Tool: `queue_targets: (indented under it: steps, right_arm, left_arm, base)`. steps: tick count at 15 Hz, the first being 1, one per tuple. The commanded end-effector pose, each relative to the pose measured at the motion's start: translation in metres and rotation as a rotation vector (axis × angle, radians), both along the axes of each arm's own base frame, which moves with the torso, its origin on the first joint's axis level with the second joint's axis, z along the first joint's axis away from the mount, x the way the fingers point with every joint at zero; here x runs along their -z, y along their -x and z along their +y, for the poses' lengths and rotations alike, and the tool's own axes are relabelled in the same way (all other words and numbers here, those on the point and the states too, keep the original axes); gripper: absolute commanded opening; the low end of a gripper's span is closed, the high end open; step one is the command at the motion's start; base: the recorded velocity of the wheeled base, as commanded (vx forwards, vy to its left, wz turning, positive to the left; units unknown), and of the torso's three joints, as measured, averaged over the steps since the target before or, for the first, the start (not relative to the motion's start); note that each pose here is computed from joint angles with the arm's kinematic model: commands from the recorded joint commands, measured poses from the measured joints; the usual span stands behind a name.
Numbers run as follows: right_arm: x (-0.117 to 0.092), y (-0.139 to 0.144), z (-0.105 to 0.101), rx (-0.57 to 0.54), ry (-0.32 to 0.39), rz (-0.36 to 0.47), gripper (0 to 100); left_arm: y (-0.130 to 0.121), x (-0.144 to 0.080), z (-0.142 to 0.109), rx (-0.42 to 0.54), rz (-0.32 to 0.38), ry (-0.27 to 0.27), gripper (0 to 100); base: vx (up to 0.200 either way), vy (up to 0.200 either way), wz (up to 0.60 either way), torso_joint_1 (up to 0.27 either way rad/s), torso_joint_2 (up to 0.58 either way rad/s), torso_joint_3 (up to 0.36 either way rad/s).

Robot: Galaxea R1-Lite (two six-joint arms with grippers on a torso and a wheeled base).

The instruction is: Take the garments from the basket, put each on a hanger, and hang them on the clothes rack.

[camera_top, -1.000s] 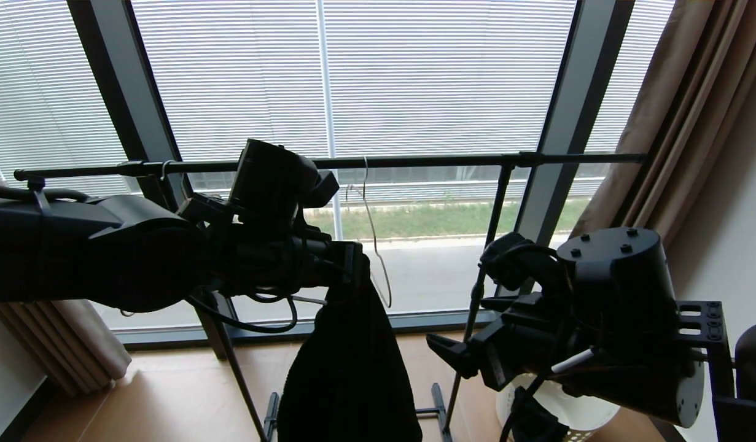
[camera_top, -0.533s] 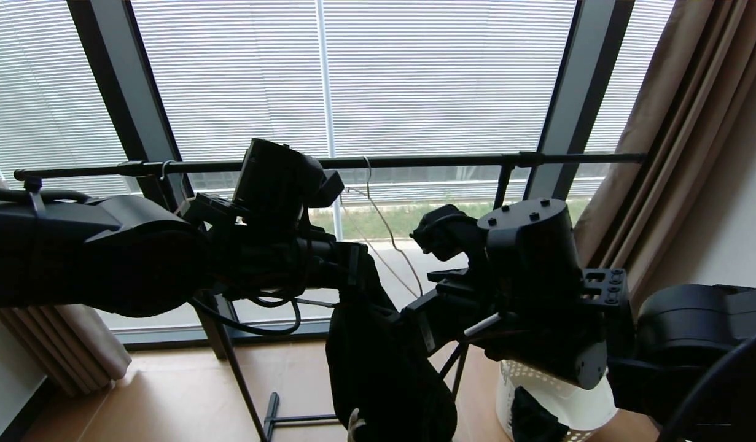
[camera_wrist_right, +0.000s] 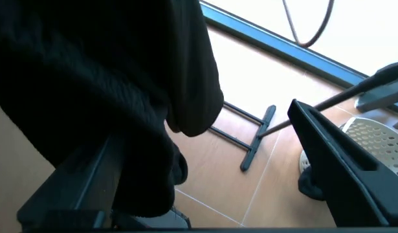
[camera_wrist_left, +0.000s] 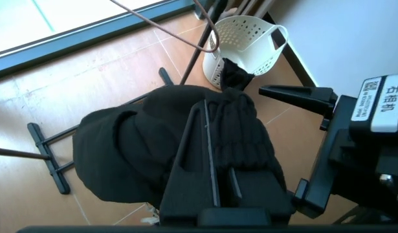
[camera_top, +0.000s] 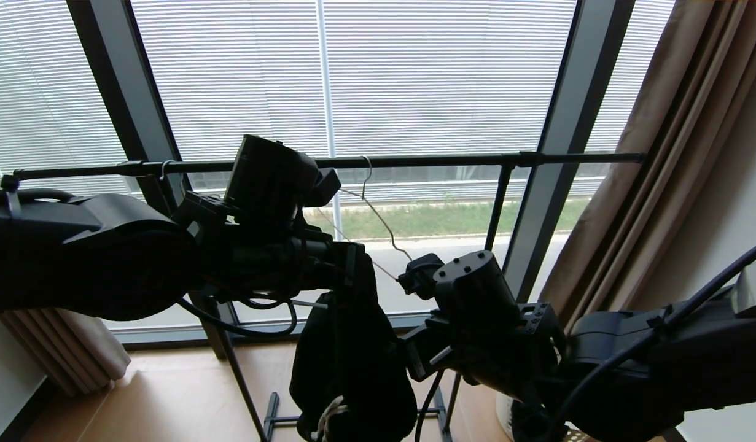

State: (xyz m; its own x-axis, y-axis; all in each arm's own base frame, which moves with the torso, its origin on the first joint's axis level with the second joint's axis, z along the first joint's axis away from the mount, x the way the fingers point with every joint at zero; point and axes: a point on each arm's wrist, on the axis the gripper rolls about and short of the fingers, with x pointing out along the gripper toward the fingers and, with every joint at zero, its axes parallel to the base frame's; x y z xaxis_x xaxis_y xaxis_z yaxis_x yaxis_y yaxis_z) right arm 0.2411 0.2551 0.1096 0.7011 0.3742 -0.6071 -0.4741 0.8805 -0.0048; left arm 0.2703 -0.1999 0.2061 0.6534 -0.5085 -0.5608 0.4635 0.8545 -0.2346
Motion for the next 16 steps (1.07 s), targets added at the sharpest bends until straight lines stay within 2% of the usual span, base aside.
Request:
queue_targets:
  steps: [1, 2, 5, 10, 16]
  right_arm:
    - [0.012, 0.000, 0.000, 0.002, 0.026, 0.027, 100]
    - [0.022, 0.000, 0.000, 0.007, 0.050, 0.046, 100]
    - [0.032, 0.004, -0.013, 0.024, 0.080, 0.080, 100]
    - [0.054, 0.005, -0.044, 0.096, 0.048, 0.080, 100]
    - [0.058, 0.002, -0.066, 0.153, 0.020, 0.060, 100]
  left_arm:
    - [0.004, -0.004, 0.003, 0.000, -0.009, 0.007, 0]
    - [0.005, -0.006, 0.004, 0.001, -0.011, 0.009, 0]
    - [0.007, -0.004, 0.007, -0.003, -0.004, 0.003, 0]
    - [0.008, -0.001, 0.009, 0.000, 0.003, -0.003, 0]
    - [0.006, 0.006, 0.013, -0.010, 0.023, -0.017, 0]
  base:
    - [0.000, 0.000, 0.00, 0.000, 0.00, 0.000]
    - [0.000, 0.000, 0.00, 0.000, 0.00, 0.000]
    - [0.000, 0.000, 0.00, 0.000, 0.00, 0.000]
    - [0.000, 0.000, 0.00, 0.000, 0.00, 0.000]
    - [0.000, 0.000, 0.00, 0.000, 0.00, 0.000]
